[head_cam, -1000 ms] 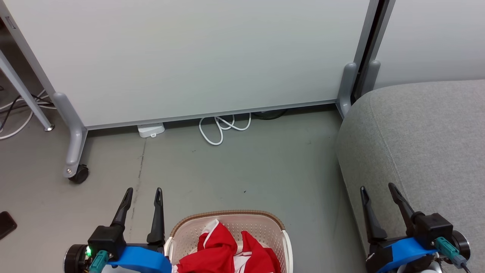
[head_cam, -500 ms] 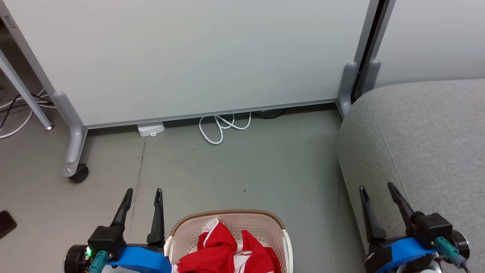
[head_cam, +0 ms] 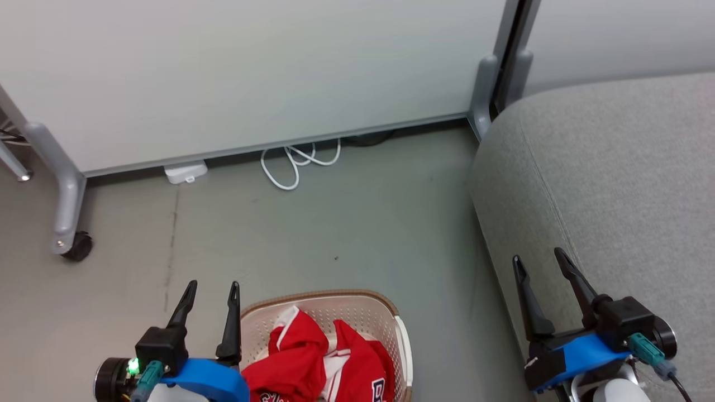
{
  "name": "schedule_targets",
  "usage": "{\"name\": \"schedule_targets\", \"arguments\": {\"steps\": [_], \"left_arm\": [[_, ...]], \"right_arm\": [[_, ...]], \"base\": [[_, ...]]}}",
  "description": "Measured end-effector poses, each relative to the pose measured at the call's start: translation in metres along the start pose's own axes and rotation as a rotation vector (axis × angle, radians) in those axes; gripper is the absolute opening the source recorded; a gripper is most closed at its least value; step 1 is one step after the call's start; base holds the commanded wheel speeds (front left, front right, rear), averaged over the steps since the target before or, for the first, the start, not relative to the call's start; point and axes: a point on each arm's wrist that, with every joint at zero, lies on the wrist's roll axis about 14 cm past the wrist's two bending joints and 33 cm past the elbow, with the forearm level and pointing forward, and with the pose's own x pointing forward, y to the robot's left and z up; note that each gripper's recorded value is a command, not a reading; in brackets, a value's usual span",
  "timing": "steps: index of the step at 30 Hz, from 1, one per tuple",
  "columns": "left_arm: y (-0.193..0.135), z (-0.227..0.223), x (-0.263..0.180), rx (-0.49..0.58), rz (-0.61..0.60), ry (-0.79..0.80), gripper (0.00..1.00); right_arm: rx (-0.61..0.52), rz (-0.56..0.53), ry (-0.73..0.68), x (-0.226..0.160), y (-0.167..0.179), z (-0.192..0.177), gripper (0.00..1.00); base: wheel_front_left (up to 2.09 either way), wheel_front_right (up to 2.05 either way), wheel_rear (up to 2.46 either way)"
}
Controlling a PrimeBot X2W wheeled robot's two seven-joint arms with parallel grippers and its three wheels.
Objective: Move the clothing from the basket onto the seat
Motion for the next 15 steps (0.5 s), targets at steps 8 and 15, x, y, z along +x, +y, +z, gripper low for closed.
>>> {"name": "schedule_targets", "arguments": {"steps": [8, 15], "left_arm": [[-0.024, -0.058, 0.021, 0.020, -0.106, 0.188, 1.00], [-0.042, -0.117, 0.038, 0.044, -0.204, 0.371, 1.00]], "right_arm": [[-0.009, 0.004, 0.031, 0.012, -0.002, -0.011, 1.00], [-0.004, 0.006, 0.074, 0.026, -0.004, -0.029, 1.00]], "base": [[0.00, 0.00, 0.00], [0.00, 0.00, 0.00]]}}
